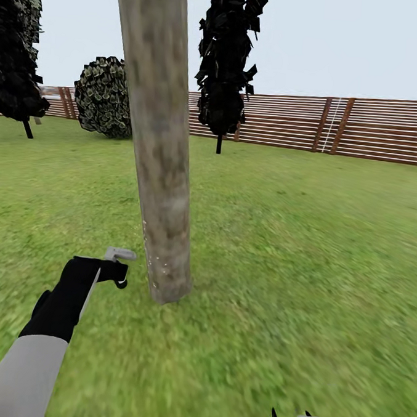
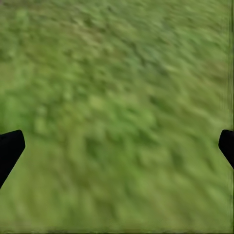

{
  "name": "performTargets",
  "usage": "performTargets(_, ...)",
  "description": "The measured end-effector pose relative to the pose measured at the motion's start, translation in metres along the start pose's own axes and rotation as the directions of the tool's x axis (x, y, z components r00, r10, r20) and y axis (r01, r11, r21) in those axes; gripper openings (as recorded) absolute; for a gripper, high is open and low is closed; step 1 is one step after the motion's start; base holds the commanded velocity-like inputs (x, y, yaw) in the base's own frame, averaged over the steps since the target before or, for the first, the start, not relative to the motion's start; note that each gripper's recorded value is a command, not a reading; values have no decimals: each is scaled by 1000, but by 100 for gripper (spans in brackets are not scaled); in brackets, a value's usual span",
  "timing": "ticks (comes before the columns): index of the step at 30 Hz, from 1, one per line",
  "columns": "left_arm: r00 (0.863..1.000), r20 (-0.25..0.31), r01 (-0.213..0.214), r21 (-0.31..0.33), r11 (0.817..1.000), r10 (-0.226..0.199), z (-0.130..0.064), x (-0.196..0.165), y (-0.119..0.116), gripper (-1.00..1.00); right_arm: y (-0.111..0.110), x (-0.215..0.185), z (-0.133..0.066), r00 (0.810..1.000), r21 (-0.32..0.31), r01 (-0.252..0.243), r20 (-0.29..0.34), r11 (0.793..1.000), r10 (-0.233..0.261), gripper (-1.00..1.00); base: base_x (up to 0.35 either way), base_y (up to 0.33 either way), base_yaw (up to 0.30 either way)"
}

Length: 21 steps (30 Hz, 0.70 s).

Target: In the garden, pick up the pesticide atomizer on the floor and spray pesticide onto both trees until each tree trunk is fully covered.

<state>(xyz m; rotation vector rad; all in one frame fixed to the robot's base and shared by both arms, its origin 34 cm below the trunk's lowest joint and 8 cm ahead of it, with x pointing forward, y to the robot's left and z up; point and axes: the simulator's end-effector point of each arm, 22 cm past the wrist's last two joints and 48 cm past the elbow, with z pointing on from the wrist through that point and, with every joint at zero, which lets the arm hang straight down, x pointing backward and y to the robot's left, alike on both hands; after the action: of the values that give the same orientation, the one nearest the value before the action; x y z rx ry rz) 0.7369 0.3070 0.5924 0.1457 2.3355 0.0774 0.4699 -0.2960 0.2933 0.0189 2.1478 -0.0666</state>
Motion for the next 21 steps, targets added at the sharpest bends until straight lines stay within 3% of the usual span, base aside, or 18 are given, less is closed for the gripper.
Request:
performTargets(7, 1000, 0, 3, -18, 1000, -3, -1, 0, 9, -100, -9, -4, 1, 1000, 16, 3, 10, 1000, -4, 100, -110, -238, 0)
performTargets(11, 1000, -3, 2, -25, 1000, -2, 0, 3, 10, -100, -20, -26, 9, 998, 30, 24, 63, 999, -26, 100, 99, -270, 0)
performTargets(15, 999, -39, 3, -27, 1000, -4, 4, 28, 10, -100, -28, -29, 10, 997, 36, 38, 70, 999, -40, 100, 112, -269, 6)
performTargets(21, 998, -65, 1, -94, 996, -7, 6, 45, 23, -100, -34, -29, 10, 996, 41, 47, 68, 998, -49, 100, -3, -274, 224)
